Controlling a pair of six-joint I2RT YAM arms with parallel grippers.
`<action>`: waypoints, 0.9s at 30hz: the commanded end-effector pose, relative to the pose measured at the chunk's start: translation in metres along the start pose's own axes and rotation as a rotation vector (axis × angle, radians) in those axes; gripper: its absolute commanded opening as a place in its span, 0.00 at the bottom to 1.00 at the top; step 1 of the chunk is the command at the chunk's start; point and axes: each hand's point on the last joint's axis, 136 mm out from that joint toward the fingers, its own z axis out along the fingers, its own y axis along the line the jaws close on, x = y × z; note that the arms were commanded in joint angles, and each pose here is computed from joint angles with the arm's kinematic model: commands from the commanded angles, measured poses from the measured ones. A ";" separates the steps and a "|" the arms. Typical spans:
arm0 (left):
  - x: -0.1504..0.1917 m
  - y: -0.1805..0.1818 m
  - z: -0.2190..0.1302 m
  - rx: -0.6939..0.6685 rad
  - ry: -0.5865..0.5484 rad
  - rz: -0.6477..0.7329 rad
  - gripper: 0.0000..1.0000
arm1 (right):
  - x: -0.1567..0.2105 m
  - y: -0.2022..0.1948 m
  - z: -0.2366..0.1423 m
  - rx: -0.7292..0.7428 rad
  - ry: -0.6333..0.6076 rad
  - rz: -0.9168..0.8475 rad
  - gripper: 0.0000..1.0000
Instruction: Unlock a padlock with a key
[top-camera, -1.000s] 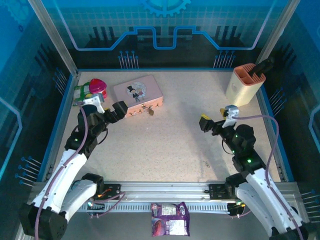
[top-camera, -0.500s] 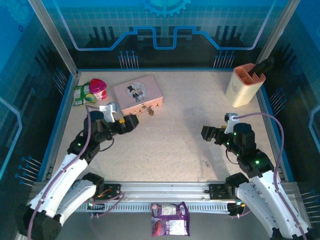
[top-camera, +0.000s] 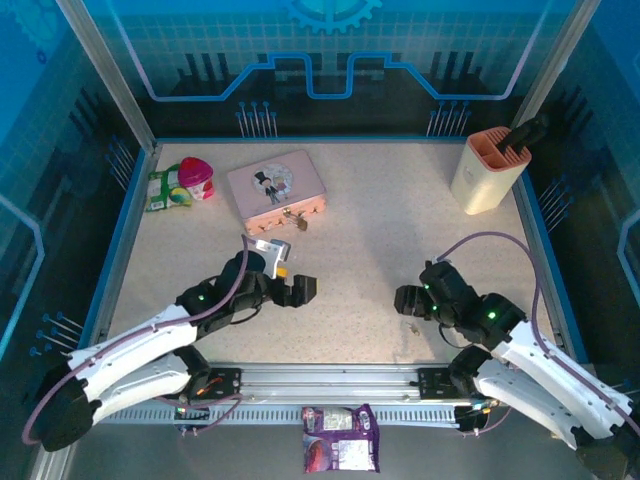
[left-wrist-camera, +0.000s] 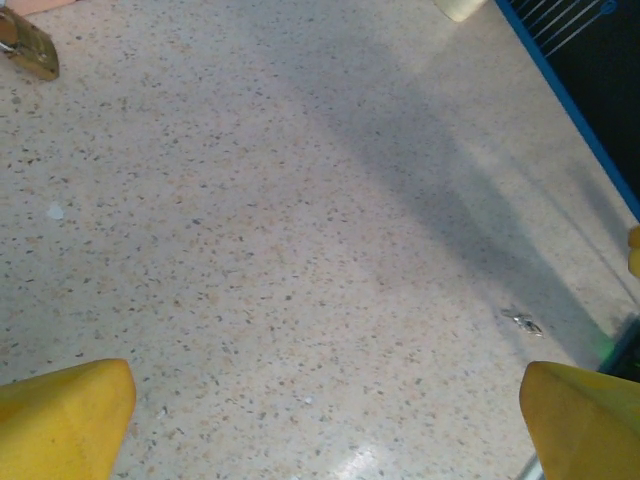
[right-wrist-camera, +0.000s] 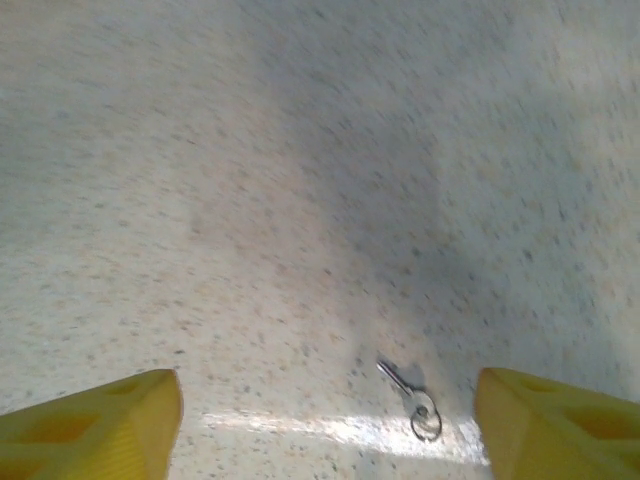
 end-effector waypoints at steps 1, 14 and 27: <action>-0.009 0.005 0.004 -0.023 -0.071 0.059 0.99 | 0.023 -0.032 0.013 0.151 0.052 0.102 0.71; 0.006 0.023 0.008 -0.046 -0.125 0.136 0.99 | 0.048 -0.037 0.036 0.184 0.131 0.192 0.40; 0.010 0.027 0.008 -0.039 -0.149 0.140 0.99 | 0.066 -0.045 0.047 0.305 0.124 0.319 0.34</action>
